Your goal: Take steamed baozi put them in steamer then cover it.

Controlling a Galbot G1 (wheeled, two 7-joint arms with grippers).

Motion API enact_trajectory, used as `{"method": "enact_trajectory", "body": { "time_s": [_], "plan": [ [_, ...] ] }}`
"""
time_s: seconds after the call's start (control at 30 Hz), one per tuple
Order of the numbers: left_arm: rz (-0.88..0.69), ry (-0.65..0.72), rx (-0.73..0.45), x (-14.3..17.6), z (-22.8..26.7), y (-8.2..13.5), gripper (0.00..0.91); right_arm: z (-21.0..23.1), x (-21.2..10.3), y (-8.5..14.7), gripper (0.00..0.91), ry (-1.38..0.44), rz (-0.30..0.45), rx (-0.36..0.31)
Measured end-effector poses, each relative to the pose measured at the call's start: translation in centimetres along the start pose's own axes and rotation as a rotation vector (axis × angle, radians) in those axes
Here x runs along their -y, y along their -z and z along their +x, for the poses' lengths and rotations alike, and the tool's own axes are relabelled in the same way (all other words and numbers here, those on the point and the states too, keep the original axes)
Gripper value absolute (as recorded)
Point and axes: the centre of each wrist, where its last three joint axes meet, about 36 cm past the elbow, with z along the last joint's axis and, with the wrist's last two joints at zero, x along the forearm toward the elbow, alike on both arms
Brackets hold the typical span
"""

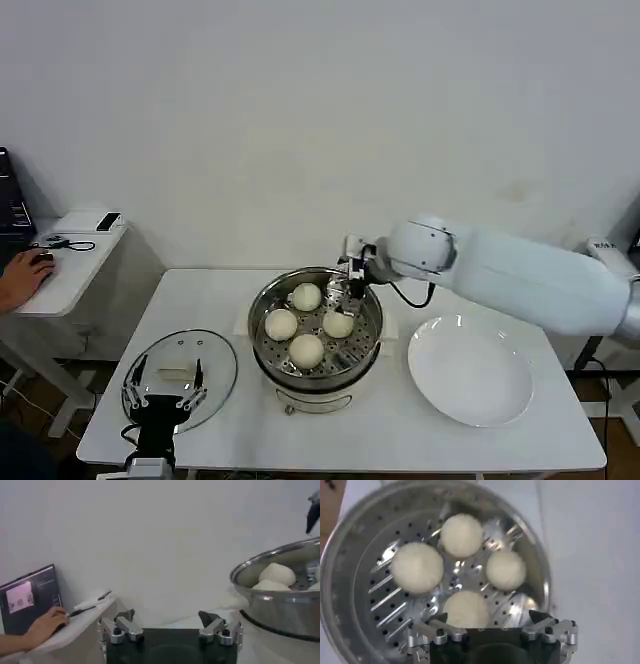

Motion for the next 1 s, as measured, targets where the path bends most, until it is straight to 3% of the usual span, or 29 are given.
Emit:
{"method": "enact_trajectory", "body": {
  "time_s": [0.4, 0.7, 0.83, 1.0],
  "plan": [
    [0.006, 0.024, -0.030, 0.5, -0.5, -1.0, 0.907, 0.7, -7.1, -6.4, 0.907, -0.399, -0.168, 0.392],
    [-0.116, 0.041, -0.051, 0.3, -0.3, -3.5, 0.907, 1.4, -12.7, -11.8, 0.907, -0.680, -0.329, 0.620],
    [-0.250, 0.037, -0.025, 0.0, 0.0, -4.5, 0.907, 2.2, -15.9, -14.6, 0.907, -0.799, -0.426, 0.656],
    [-0.486, 0.030, 0.021, -1.0, 0.8, -6.1, 0.907, 4.1, -20.4, -19.0, 0.907, -0.926, -0.513, 0.600]
  ]
}}
